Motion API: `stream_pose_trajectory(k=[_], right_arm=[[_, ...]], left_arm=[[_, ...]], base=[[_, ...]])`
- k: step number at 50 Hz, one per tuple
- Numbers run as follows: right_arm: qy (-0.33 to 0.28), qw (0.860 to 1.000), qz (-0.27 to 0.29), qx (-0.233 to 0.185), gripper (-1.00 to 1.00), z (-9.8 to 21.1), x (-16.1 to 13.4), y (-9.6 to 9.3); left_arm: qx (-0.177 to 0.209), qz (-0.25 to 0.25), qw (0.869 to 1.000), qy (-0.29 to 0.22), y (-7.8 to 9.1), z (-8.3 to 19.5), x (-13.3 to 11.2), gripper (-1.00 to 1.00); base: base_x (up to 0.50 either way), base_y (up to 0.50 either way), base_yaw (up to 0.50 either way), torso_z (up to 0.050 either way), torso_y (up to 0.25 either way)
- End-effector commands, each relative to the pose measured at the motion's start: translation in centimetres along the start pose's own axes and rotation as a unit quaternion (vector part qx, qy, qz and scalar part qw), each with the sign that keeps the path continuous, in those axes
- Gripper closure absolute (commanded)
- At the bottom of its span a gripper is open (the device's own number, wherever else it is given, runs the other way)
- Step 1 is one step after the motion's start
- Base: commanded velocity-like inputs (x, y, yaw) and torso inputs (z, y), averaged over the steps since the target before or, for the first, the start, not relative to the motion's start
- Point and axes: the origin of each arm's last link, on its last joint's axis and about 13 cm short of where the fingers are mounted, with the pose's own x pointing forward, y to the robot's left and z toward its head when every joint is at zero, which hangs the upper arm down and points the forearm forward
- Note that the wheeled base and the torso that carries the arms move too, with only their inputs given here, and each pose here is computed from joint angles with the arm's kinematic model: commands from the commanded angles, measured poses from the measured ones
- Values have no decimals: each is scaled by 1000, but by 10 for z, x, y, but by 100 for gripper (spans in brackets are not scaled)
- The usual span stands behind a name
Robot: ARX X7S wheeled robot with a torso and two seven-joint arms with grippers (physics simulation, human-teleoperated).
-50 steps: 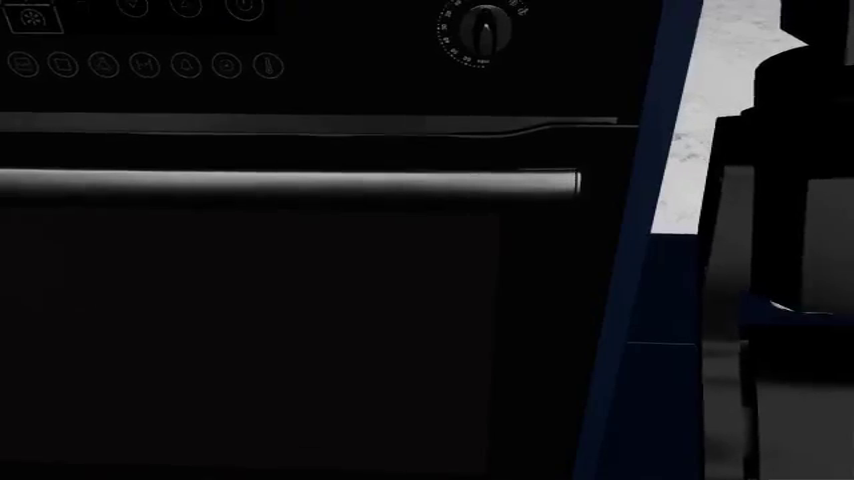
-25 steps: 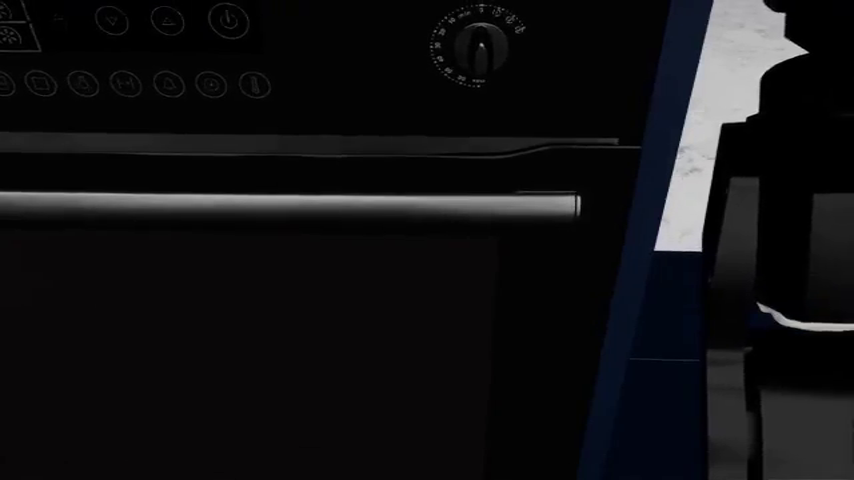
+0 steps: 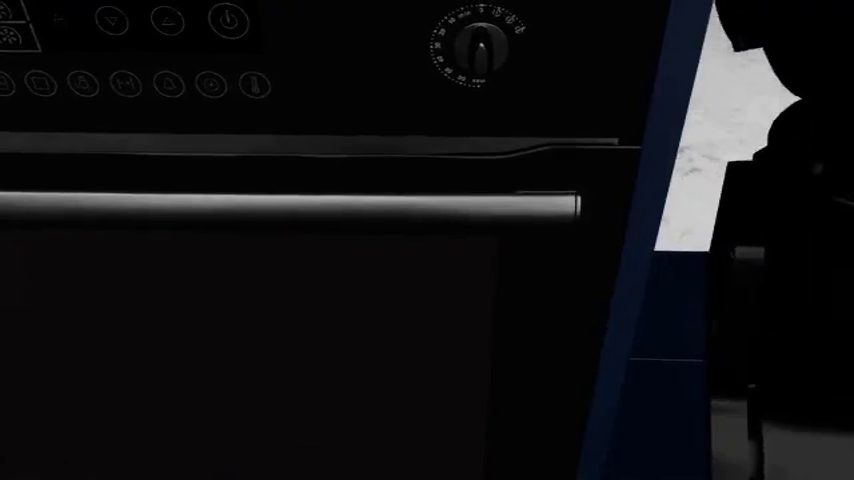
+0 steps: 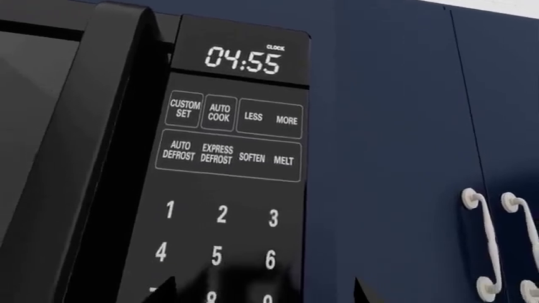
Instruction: Press the stop button on the microwave
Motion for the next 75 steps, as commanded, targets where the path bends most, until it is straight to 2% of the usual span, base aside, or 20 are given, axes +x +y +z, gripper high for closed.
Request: stream_pose_trajectory(k=[1, 2, 23, 34, 75], right_arm=[[15, 1000, 4, -8, -100, 4, -21, 3], [17, 1000, 2, -7, 100, 5, -23, 3], [26, 1000, 7, 3, 100, 7, -68, 5], [59, 998, 14, 0, 100, -6, -73, 8], [101, 995, 12, -19, 100, -23, -87, 4]], left_arm=[[0, 0, 1000, 0, 0, 0, 0, -100], [0, 0, 1000, 0, 0, 0, 0, -100], [0, 0, 1000, 0, 0, 0, 0, -100], [0, 0, 1000, 0, 0, 0, 0, -100], [0, 0, 1000, 0, 0, 0, 0, -100]], base=[[0, 0, 0, 0, 0], [0, 0, 0, 0, 0], [0, 0, 0, 0, 0], [0, 0, 0, 0, 0], [0, 0, 0, 0, 0]])
